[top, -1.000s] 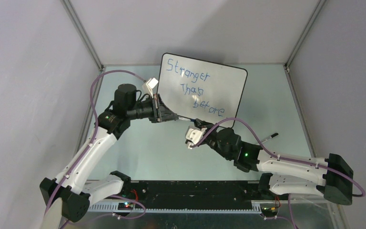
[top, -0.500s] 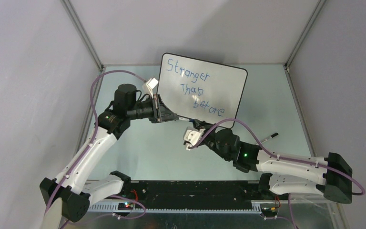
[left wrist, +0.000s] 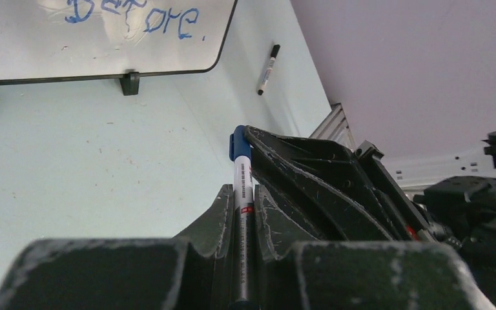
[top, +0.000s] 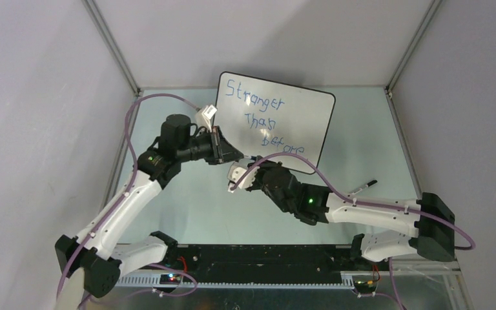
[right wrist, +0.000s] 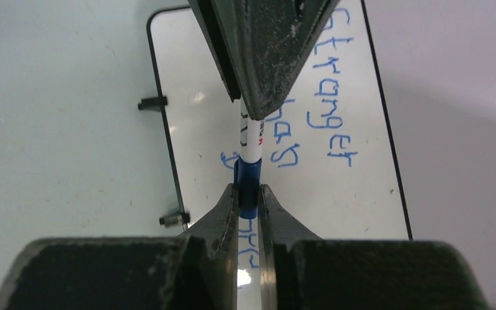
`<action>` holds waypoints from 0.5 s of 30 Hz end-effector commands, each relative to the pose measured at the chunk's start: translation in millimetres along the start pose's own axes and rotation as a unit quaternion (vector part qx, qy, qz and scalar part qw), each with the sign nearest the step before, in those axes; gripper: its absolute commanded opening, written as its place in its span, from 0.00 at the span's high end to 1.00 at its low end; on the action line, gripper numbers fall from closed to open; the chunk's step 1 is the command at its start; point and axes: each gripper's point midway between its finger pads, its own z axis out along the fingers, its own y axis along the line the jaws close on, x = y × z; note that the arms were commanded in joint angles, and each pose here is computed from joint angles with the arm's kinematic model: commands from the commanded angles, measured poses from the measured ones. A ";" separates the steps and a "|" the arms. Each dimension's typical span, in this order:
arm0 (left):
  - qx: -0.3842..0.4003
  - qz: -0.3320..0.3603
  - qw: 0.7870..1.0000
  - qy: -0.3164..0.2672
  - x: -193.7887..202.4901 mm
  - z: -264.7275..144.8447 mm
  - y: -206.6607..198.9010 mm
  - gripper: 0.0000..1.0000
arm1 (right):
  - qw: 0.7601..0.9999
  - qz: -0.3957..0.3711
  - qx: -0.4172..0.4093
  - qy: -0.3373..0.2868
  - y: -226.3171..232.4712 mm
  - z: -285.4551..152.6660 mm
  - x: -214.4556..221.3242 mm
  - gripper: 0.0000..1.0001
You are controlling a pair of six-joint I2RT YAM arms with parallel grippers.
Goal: Write a sentence on the whiteboard
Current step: Insert the whiteboard marker without the cap into the pen cap.
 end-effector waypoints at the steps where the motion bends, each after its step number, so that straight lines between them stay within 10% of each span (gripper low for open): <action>1: 0.023 0.004 0.998 0.051 29.5 22.7 -9.8 1.00 | 0.990 0.052 -0.004 -0.132 -13.9 -4.3 -84.9 1.00; 15: 0.025 -0.019 0.995 0.093 57.8 46.7 -11.3 1.00 | 0.972 0.118 -0.003 -0.202 -9.5 -8.3 -103.0 1.00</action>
